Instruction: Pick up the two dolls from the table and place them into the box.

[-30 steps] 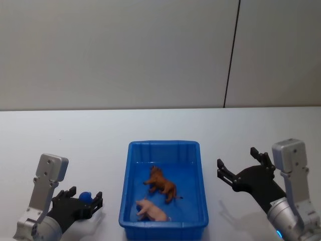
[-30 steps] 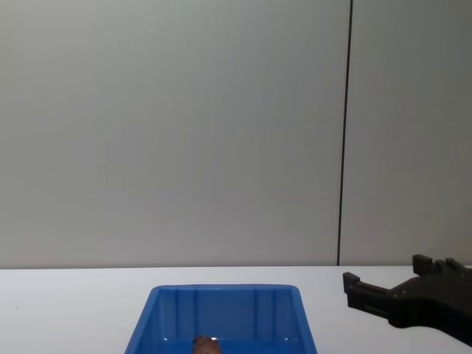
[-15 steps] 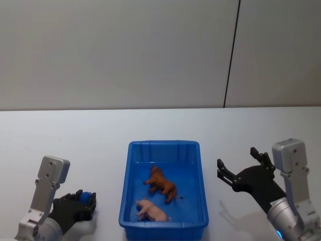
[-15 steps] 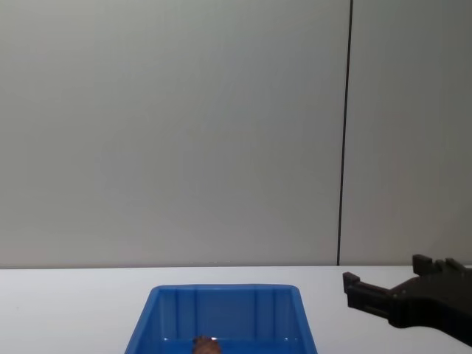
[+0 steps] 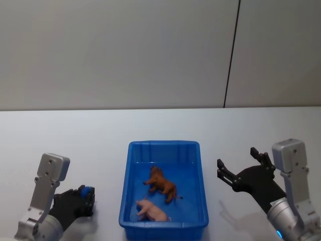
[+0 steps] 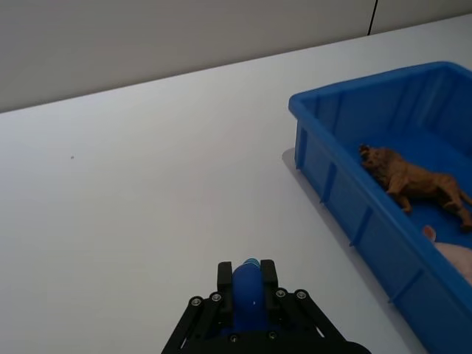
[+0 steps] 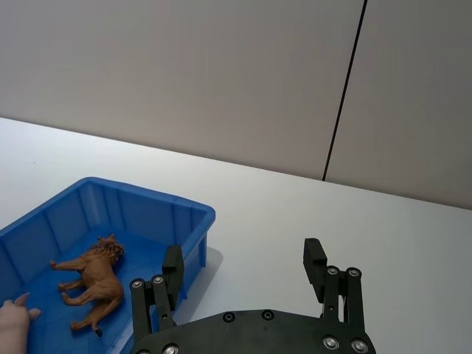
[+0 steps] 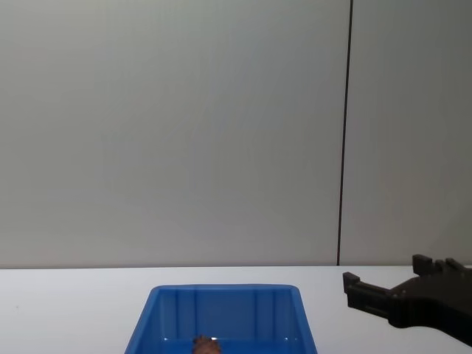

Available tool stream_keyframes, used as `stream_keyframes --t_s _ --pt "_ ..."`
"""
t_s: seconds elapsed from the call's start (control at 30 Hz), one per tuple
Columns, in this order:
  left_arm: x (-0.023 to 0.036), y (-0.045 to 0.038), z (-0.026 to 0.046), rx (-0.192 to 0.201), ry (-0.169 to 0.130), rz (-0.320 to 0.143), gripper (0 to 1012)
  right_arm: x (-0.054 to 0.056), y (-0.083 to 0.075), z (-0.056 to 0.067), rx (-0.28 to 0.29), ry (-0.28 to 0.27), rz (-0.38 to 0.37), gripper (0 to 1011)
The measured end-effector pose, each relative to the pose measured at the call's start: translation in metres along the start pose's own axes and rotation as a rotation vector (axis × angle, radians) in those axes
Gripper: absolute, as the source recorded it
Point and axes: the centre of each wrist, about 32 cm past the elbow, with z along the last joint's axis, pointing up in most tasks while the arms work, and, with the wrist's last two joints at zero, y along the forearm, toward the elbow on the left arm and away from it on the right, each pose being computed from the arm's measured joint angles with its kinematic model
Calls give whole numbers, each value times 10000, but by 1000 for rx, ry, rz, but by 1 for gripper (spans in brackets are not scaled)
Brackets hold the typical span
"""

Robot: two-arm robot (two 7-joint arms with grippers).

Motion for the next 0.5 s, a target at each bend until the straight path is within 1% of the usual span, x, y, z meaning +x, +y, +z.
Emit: stream_keyframes --t_s 0.03,0.17,0.23,0.27,0.33,0.4,0.47,0.5 --pt "-3 2 10 -5 -2 -2 222 0 0 0 0 0 0 1001" --pt "-23 8 86 -43 -16 -22 207 0 0 0 0 0 0 1001" --pt "-34 9 140 -68 -26 -36 195 0 0 0 0 0 0 1001" --pt "-42 8 178 -85 -34 -49 194 0 0 0 0 0 0 1001" --pt "-51 5 215 -102 -41 -61 179 0 0 0 0 0 0 1001" --pt "-66 -1 276 -128 -51 -83 167 0 0 0 0 0 0 1001" --pt "-74 -6 311 -145 -58 -98 162 0 0 0 0 0 0 1001" --pt "-82 -12 345 -160 -64 -116 156 0 0 0 0 0 0 1001"
